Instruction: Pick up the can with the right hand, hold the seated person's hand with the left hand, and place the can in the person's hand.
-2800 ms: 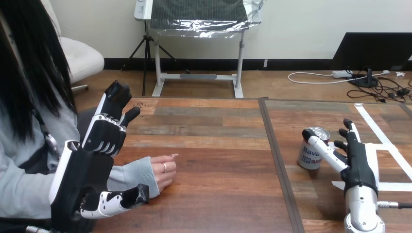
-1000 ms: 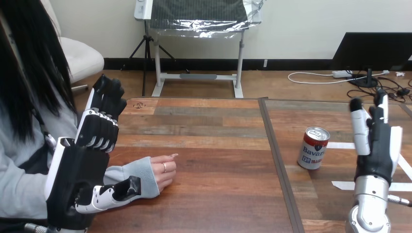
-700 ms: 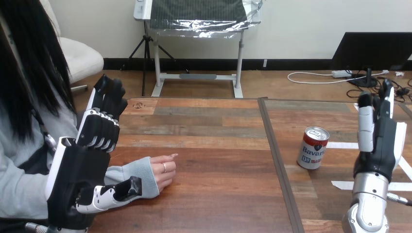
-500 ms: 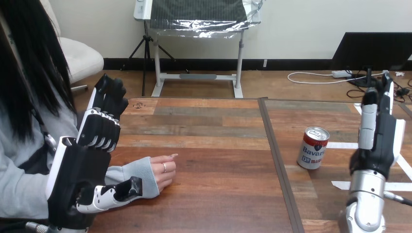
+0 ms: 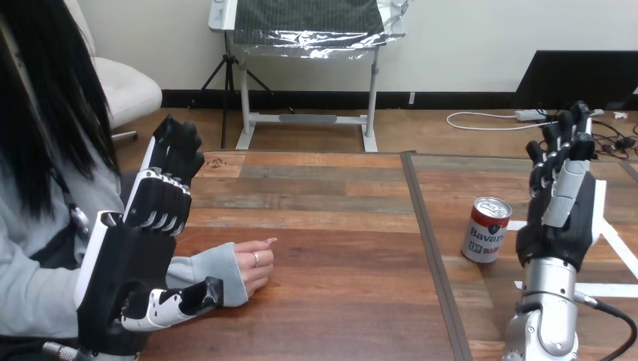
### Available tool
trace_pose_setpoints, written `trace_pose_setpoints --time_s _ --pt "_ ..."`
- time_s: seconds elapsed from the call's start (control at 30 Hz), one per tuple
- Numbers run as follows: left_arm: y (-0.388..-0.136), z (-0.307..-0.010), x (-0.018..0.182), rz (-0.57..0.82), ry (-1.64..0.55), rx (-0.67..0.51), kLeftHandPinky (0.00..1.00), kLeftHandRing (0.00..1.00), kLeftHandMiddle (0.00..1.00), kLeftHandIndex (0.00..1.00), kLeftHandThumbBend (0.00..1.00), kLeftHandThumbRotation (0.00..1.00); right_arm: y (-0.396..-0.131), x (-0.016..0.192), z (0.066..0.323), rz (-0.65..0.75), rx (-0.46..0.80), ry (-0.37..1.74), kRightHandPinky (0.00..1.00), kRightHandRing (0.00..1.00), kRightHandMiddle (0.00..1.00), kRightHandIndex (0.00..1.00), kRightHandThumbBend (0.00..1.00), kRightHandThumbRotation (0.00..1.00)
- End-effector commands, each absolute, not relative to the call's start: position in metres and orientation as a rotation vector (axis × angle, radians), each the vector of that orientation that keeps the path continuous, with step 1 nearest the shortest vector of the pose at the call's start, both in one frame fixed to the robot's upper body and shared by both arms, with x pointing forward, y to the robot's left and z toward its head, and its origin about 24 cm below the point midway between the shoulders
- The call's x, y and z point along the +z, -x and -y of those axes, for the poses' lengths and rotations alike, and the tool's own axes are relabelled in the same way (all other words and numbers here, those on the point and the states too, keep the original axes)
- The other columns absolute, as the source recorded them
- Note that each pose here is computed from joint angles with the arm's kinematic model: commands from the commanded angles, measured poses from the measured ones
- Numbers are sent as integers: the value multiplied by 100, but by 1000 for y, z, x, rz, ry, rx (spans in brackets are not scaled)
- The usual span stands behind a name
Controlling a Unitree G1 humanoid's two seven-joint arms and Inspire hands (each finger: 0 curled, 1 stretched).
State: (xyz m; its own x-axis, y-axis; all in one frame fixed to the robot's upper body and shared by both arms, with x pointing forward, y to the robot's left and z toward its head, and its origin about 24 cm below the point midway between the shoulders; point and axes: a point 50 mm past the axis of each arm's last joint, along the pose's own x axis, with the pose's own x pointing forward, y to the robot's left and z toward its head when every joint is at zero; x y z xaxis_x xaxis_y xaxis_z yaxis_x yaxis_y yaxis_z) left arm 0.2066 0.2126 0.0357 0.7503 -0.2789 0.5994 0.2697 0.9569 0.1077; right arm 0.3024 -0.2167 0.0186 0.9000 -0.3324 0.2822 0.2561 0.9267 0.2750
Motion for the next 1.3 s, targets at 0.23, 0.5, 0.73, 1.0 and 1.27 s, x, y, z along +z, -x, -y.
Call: trace_pose_setpoints --time_s 0.23,0.5,0.73,1.0,1.27 --pt "-218 -210 48 727 -24 -294 100 100 100 100 100 50 -321 47 229 384 -328 -147 96 99 100 100 100 83" --pt "-217 -210 47 720 -19 -296 100 100 100 100 100 50 -321 42 235 314 -358 -47 99 100 100 100 100 72" --pt "-217 -211 46 717 -11 -296 100 100 100 100 100 50 -322 36 240 224 -379 44 100 100 100 100 100 61" --pt "-217 -210 46 725 -7 -288 100 100 100 100 100 48 -321 27 244 138 -395 96 100 100 100 100 100 52" --pt "-215 -211 46 714 -2 -296 100 100 100 100 100 47 -320 20 246 67 -413 172 100 100 100 100 100 50"
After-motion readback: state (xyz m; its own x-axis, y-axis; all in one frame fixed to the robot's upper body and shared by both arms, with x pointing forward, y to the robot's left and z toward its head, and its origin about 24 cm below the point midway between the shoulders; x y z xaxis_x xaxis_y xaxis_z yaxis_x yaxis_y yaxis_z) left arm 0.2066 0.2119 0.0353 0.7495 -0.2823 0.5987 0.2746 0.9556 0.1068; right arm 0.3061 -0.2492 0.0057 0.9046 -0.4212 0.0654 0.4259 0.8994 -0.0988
